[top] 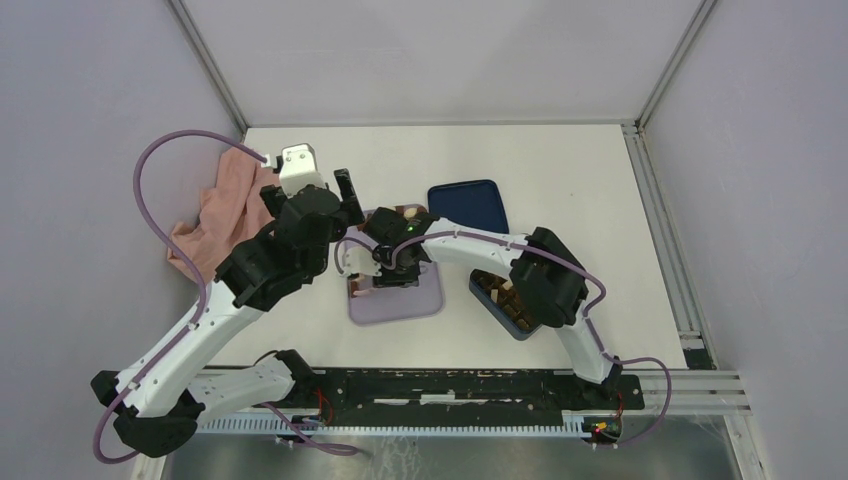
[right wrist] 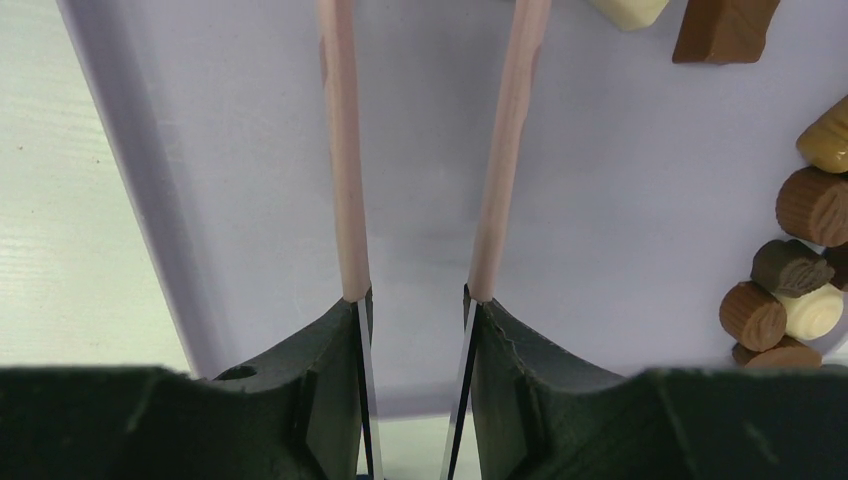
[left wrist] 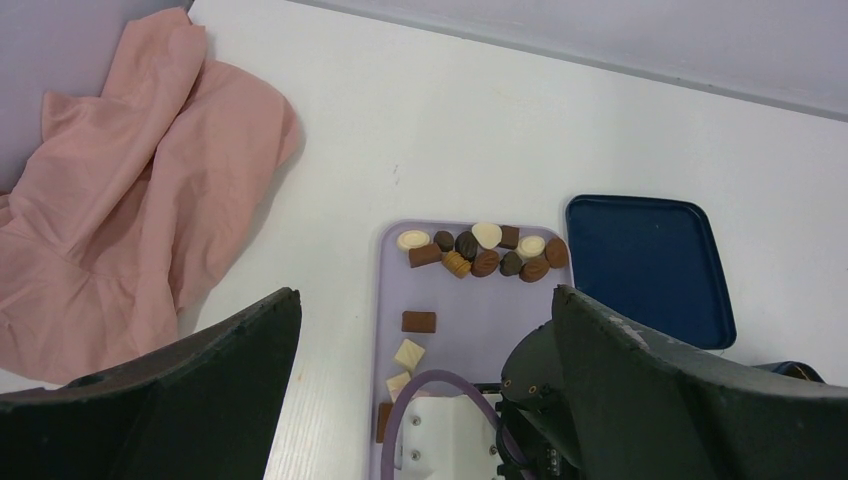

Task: Pack the chocolate
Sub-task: Adjust the fake chocolate on the plate, then pick up the fake chocolate from the plate, then place the fake chocolate in the packing box.

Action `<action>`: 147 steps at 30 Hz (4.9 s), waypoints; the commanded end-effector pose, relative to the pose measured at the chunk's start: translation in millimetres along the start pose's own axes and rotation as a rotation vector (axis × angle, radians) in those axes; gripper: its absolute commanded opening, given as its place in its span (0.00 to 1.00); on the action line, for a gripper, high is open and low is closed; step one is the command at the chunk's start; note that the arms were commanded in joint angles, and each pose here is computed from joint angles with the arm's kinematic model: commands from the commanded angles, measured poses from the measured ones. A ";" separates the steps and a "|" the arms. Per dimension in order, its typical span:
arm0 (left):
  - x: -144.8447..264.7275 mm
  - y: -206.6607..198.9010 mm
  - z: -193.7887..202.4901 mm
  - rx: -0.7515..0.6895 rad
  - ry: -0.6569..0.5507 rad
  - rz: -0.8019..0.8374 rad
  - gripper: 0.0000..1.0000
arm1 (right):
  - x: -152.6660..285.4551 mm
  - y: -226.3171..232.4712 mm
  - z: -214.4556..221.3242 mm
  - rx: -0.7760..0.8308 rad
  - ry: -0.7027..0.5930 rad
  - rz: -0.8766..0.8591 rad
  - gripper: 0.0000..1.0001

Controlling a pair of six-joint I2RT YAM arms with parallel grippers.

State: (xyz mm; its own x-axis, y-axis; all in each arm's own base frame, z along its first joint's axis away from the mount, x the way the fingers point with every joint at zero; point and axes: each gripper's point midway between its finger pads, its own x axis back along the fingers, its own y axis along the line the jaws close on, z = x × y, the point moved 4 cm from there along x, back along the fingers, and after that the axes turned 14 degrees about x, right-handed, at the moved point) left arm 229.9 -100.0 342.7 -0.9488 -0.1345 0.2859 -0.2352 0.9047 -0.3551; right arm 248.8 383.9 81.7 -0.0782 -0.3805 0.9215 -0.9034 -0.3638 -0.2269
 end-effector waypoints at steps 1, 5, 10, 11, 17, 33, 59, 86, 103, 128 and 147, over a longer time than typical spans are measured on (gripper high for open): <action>-0.4 -2.0 -13.9 0.024 -0.054 -0.008 1.00 | -0.7 -5.5 -13.0 -0.005 -0.024 0.003 0.44; 0.0 -1.6 -14.6 0.027 -0.057 -0.010 1.00 | -4.0 -3.5 -12.9 -0.003 -0.018 -0.007 0.44; 0.2 -0.5 -15.7 0.029 -0.062 -0.014 1.00 | -5.0 -2.0 -15.4 -0.003 -0.022 -0.013 0.44; -0.1 -0.8 -15.5 0.027 -0.062 -0.014 1.00 | -4.8 -1.7 -17.3 -0.002 -0.023 -0.014 0.44; -0.7 -1.3 -15.4 0.023 -0.061 -0.015 1.00 | -0.7 3.2 -24.3 0.014 -0.040 -0.016 0.43; -2.4 -1.4 -12.7 0.021 -0.053 -0.012 1.00 | 17.1 13.7 -16.1 0.050 -0.045 0.014 0.43; 1.8 1.1 -15.4 0.043 -0.055 0.001 1.00 | 12.3 -3.4 10.3 0.004 0.082 0.037 0.43; 2.9 3.2 -16.7 0.041 -0.060 -0.005 1.00 | 0.8 -2.1 2.9 0.026 0.105 0.022 0.22; 0.9 -13.0 -27.2 0.056 -0.078 0.044 1.00 | 93.4 -4.8 15.3 -0.008 -0.137 0.099 0.20; -53.0 -90.4 38.9 0.037 0.097 0.205 1.00 | 201.0 156.5 241.4 -0.163 0.134 0.242 0.20; -55.8 -82.9 67.1 0.076 0.180 0.166 0.98 | 176.2 193.1 260.7 -0.061 0.118 0.070 0.25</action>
State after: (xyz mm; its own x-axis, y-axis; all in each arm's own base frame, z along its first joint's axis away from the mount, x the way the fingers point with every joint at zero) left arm 292.7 -200.1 285.4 -0.9114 0.0971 0.4000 -0.0775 0.9139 -0.3984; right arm 165.7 20.2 116.6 -0.1925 -0.2675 0.9441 -0.9310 -0.2544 -0.2619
